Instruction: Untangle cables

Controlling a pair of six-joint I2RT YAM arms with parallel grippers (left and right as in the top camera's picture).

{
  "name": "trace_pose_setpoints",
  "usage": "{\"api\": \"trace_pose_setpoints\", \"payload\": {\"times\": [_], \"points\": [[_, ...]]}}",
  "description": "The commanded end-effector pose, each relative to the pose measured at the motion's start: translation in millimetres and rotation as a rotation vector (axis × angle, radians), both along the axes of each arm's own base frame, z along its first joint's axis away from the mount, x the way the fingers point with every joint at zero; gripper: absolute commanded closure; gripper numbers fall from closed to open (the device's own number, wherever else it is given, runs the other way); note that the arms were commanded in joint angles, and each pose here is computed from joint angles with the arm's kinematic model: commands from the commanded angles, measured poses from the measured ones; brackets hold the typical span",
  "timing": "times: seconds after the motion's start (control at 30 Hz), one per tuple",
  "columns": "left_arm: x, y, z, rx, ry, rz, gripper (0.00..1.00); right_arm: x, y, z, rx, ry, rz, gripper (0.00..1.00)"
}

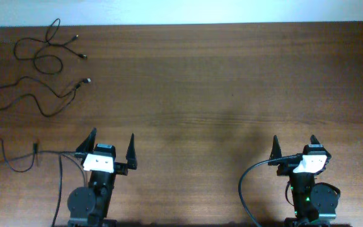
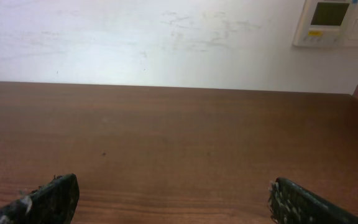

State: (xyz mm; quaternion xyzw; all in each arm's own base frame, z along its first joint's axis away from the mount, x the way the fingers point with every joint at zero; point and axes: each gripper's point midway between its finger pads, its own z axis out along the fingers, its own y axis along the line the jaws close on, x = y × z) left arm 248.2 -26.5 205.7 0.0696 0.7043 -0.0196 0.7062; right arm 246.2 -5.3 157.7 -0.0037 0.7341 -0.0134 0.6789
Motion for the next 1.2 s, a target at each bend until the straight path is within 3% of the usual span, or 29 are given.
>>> {"api": "trace_pose_setpoints", "payload": {"times": [0.0,0.47,0.6,0.67,0.87,1.07,1.17], "points": [[-4,9,-4,-0.05,-0.057,0.045,0.01,0,-4,-2,0.007,0.001,-0.02,0.02],[-2,33,-14,-0.068,-0.065,0.181,0.01,0,-4,-2,0.007,0.001,-0.02,0.02],[-2,42,-29,-0.061,-0.006,0.231,0.01,0,-4,-2,0.007,0.001,-0.02,0.02],[-4,46,-48,-0.102,0.071,0.258,0.01,0,-4,-2,0.007,0.001,-0.02,0.02],[-4,47,-46,-0.195,0.062,0.268,0.01,0,-4,-2,0.007,0.001,-0.02,0.02],[-4,47,-46,-0.189,0.063,0.266,0.01,0,-4,-2,0.007,0.001,-0.02,0.02],[-3,43,-47,-0.119,0.068,0.242,0.01,0,-4,-2,0.007,0.001,-0.02,0.02]]}}
